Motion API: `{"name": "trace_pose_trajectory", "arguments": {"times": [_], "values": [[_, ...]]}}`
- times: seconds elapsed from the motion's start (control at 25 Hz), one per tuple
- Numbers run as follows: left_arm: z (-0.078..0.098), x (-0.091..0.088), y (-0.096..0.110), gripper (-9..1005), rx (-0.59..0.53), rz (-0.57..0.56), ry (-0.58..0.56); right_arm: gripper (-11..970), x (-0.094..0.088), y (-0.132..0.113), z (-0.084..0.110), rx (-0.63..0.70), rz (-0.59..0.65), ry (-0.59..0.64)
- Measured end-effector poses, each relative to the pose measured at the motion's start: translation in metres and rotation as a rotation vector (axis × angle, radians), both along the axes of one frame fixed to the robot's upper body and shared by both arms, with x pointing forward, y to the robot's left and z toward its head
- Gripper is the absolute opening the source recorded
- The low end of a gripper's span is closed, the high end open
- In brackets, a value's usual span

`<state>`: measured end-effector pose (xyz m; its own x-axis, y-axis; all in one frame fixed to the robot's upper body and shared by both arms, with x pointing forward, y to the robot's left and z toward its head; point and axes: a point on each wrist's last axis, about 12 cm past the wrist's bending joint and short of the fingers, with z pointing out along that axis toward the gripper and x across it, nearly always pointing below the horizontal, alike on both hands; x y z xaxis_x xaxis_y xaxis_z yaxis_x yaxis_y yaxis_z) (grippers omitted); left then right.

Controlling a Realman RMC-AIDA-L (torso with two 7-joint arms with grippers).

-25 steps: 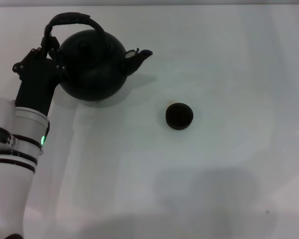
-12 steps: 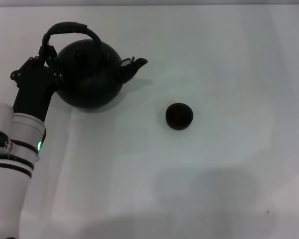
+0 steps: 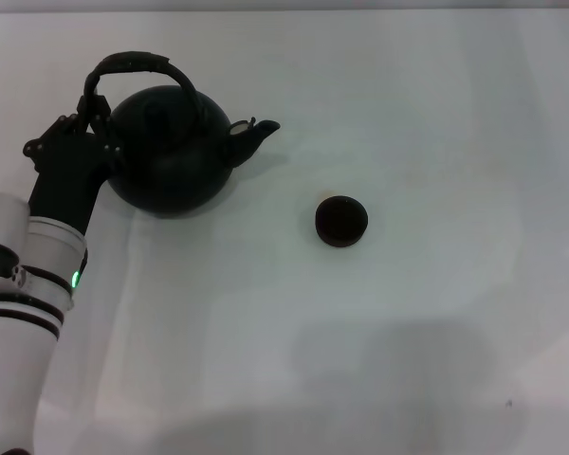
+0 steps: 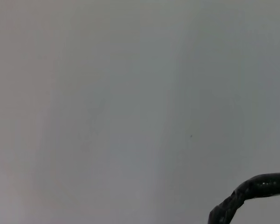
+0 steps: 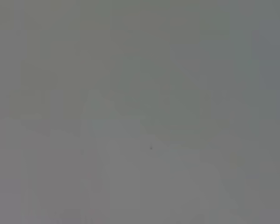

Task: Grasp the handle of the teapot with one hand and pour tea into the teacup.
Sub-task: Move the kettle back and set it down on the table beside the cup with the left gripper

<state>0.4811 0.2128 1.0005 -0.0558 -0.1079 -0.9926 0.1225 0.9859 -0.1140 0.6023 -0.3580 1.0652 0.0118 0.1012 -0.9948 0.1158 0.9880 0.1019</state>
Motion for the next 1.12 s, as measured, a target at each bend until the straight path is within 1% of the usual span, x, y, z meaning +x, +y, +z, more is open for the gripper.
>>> {"name": "trace_pose_trajectory", "arguments": {"times": [0.6,0.68,0.88,1.12], "values": [[-0.001,-0.001,0.002,230,0.01,-0.001,-0.001,841,-0.001,0.0,0.0,0.001,0.001,-0.002],[-0.001,0.0,0.002,234,-0.004,0.002,0.0,841,-0.001,0.0,0.0,0.001,0.001,-0.002],[-0.001,0.0,0.008,406,-0.068,0.019,0.003,841,-0.001,0.0,0.0,0.001,0.001,-0.003],[-0.003,-0.003,0.012,628,-0.094,0.022,0.007,841,-0.001,0.0,0.0,0.001,0.001,-0.003]]}}
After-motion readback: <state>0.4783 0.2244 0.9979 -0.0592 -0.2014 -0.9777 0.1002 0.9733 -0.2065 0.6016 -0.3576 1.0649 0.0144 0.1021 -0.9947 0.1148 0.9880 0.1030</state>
